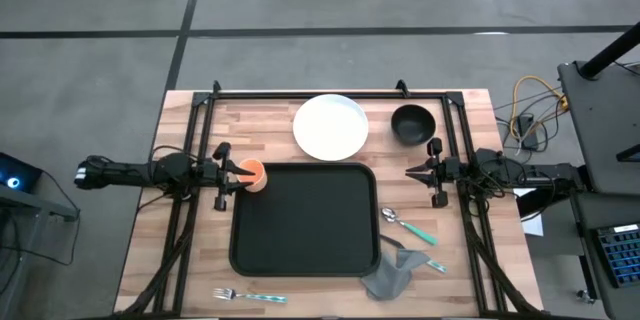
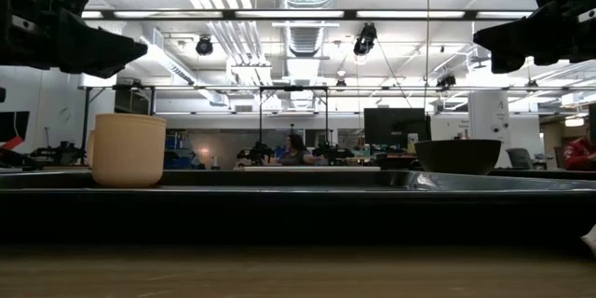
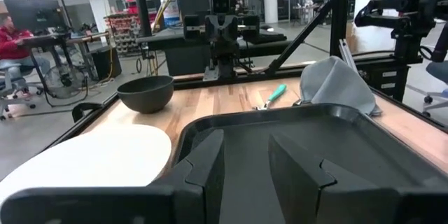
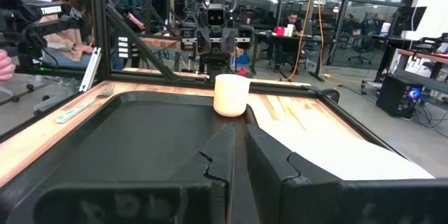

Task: Set up tray
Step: Put the plate on the serving tray

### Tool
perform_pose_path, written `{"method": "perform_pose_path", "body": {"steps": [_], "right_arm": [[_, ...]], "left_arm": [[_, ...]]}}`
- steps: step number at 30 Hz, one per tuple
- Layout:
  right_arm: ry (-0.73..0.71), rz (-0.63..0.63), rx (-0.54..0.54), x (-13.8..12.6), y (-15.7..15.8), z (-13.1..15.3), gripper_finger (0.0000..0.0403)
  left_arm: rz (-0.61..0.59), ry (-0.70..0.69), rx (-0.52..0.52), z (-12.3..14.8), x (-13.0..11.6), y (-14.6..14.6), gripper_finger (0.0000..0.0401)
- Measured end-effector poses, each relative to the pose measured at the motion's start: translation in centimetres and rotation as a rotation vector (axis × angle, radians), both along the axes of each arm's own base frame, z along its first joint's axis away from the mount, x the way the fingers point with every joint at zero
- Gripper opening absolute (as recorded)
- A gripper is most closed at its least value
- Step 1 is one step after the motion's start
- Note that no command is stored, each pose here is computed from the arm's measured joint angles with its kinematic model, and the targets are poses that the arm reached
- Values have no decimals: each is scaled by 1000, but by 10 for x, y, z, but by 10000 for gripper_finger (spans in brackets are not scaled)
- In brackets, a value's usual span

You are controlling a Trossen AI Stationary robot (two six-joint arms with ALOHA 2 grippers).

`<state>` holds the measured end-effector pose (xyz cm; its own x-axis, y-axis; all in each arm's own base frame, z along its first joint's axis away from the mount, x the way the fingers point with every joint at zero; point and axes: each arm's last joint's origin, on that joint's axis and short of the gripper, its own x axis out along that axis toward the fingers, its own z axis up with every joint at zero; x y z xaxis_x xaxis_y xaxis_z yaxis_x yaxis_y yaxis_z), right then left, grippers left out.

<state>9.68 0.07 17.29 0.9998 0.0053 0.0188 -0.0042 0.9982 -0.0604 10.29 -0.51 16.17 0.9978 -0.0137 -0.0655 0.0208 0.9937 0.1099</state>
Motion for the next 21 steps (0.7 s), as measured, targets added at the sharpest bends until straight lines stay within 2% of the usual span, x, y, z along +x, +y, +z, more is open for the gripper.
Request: {"method": "perform_pose_path", "body": {"steps": [6,16,21], "right_arm": [[0,0,0,0,0,0,27],[0,1,0,0,0,0,27],[0,0,0,0,0,0,27]], "left_arm": [[3,3,1,0,1,0,93],[3,-71,3,6,-1,0,93],[2,-43,13,3,-1,0,93]]}}
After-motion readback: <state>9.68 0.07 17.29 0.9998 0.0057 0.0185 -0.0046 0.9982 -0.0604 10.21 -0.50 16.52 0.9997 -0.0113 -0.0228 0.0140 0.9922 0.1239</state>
